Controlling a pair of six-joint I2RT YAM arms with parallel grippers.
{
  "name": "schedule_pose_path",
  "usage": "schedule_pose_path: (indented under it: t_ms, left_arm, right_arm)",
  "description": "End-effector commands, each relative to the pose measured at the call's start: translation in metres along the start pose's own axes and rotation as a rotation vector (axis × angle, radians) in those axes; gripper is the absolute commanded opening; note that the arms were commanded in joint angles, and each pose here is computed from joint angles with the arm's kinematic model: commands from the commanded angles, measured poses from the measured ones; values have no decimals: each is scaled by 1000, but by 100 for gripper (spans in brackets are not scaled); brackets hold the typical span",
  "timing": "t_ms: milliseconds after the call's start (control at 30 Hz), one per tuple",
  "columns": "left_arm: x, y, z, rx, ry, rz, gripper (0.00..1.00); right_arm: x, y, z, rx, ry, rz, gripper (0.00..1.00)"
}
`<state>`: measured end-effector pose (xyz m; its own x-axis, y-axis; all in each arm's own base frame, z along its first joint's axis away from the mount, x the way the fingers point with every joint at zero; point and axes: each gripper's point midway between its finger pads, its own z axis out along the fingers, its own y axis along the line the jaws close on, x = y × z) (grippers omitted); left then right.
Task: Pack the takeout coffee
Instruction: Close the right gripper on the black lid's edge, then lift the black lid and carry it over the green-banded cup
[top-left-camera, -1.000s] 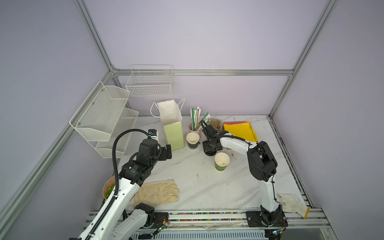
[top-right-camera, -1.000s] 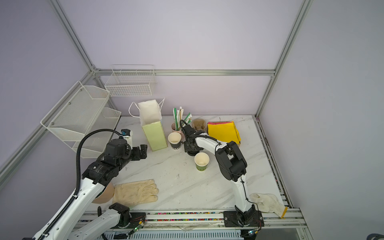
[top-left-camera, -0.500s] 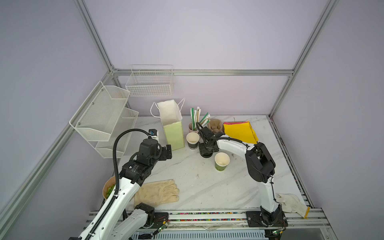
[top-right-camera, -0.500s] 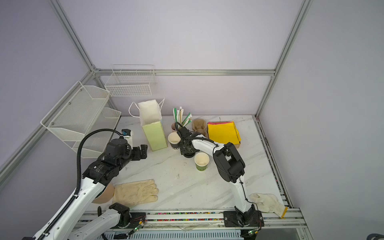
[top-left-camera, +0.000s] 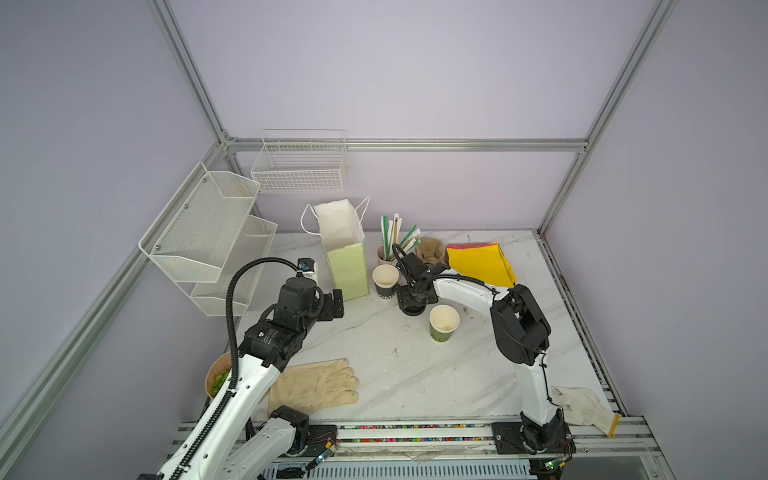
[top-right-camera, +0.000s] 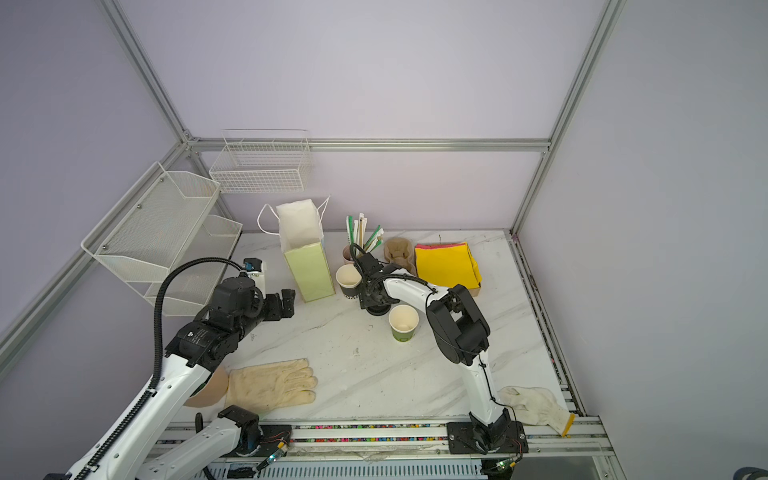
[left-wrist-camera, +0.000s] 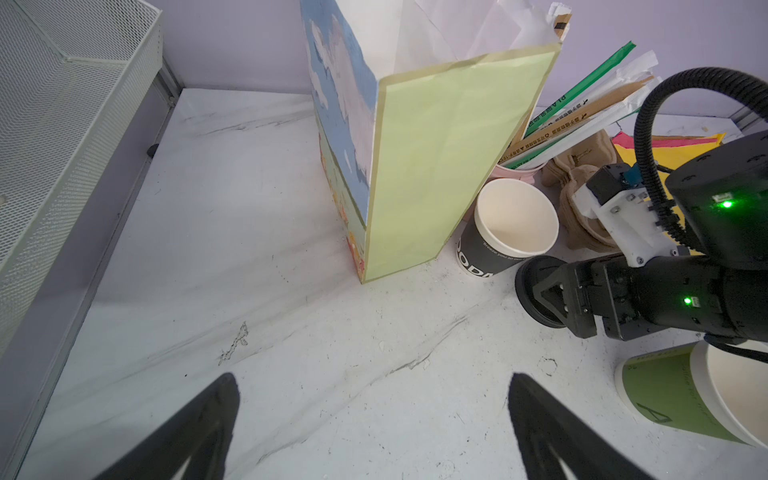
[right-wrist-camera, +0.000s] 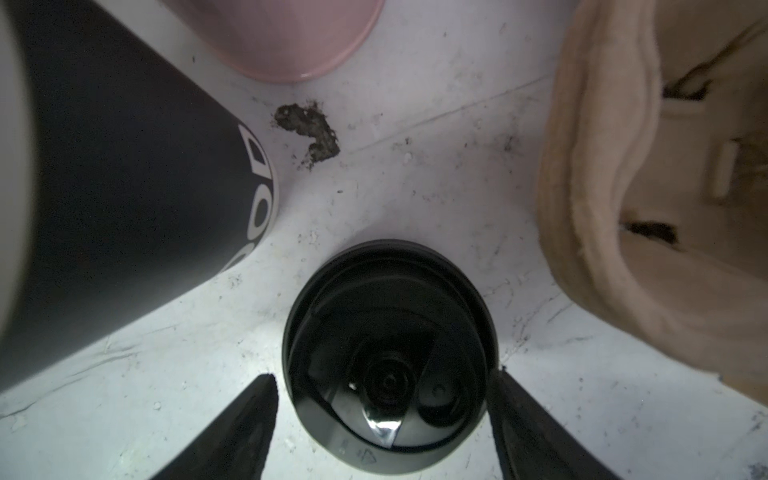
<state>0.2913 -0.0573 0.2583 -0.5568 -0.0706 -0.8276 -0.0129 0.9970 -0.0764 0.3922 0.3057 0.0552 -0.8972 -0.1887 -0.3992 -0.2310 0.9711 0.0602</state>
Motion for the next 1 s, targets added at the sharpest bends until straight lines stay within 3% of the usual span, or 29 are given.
schedule_pose_path:
  t_ms: [0,367,633,967]
  left_arm:
    - [12,-1,6,4,21,23,100]
    - [13,-1,7,6,24,25,100]
    - [17,-9,12,38,61,19,100]
    - [60,-75,36,340,304,-265,100]
  right_arm:
    - [6,1,11,22,26,-10,81]
    - [4,0,12,25,18,-9,75]
    - [-12,7,-19,-20,-48,0,66]
    - [-8,6,-40,-62,-89,-8,65]
